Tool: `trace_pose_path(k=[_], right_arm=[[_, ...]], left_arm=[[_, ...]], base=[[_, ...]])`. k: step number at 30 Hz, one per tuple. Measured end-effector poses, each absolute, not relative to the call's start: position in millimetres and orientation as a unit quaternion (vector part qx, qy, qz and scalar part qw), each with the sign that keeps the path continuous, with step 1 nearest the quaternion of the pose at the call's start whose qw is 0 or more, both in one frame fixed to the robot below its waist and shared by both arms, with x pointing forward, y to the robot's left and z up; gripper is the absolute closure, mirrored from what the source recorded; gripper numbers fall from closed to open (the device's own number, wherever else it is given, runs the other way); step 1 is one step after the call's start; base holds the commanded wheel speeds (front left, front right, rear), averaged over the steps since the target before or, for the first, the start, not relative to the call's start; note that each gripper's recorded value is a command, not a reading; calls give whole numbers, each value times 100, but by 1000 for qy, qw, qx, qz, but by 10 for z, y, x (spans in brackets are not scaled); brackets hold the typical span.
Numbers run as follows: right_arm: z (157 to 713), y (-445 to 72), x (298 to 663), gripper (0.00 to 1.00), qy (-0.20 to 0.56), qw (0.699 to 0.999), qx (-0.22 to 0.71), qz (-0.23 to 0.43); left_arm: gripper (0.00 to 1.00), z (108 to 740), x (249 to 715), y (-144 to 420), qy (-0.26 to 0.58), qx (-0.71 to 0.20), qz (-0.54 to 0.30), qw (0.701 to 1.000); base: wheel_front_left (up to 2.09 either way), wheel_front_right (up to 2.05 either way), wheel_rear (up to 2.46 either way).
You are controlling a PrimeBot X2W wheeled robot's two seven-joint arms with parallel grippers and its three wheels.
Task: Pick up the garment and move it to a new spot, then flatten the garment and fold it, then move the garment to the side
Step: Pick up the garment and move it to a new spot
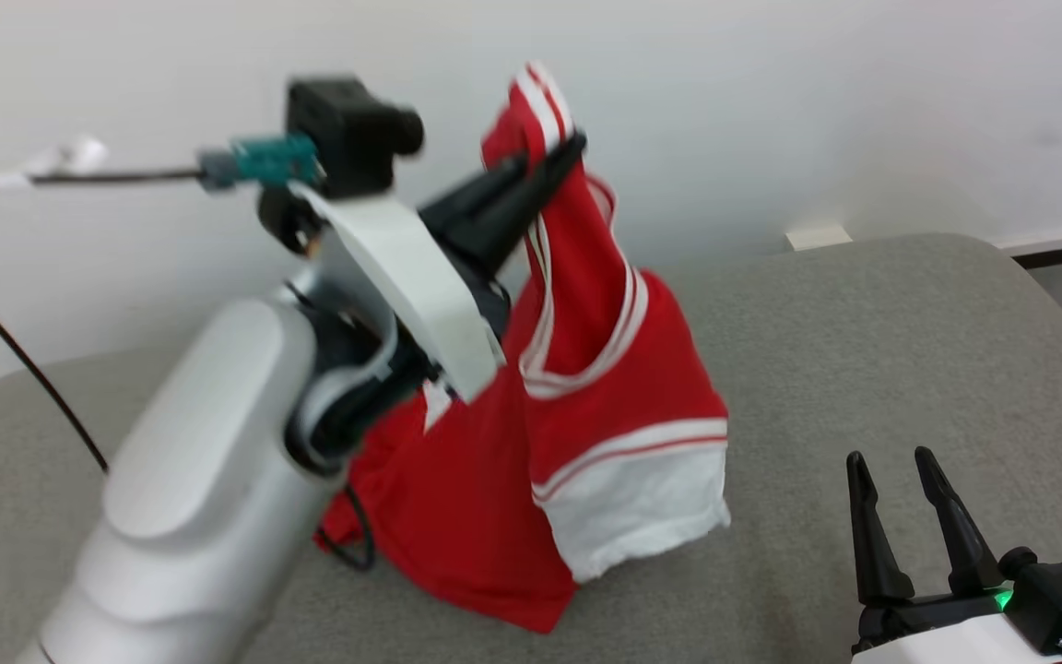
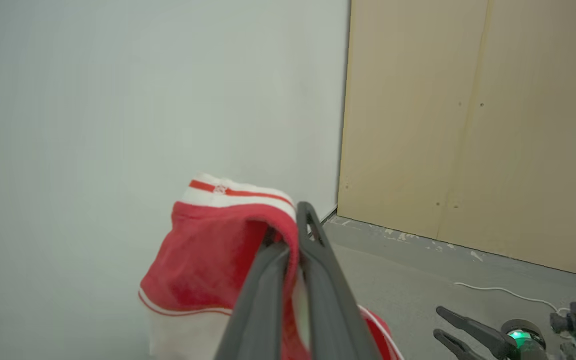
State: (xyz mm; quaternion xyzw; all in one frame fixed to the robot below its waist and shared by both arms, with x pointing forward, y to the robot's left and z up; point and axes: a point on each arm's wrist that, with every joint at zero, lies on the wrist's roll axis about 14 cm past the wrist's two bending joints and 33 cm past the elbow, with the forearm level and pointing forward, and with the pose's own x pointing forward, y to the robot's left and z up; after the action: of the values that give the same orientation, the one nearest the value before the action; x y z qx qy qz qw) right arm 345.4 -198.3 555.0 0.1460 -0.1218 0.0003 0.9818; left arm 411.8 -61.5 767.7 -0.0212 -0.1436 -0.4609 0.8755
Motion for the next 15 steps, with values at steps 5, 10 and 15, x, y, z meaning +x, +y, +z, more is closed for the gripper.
trace_pose_path(k=[5,10,15], right_arm=[[5478,-2100,3425,0,-113,983,143,-19],[5420,-2124,3469,0,-103,984,140,-24],[5343,-2067,3582,0,-88,987,137,-16]], left_arm=[[100,6917,4115,-912,-58,-60,-489,868],[100,6134,4104,-1124,16,-73,-492,867],[100,5381,4102,-1196,76,-47,-486,869]], base=[[0,0,0],[0,0,0],[0,0,0]])
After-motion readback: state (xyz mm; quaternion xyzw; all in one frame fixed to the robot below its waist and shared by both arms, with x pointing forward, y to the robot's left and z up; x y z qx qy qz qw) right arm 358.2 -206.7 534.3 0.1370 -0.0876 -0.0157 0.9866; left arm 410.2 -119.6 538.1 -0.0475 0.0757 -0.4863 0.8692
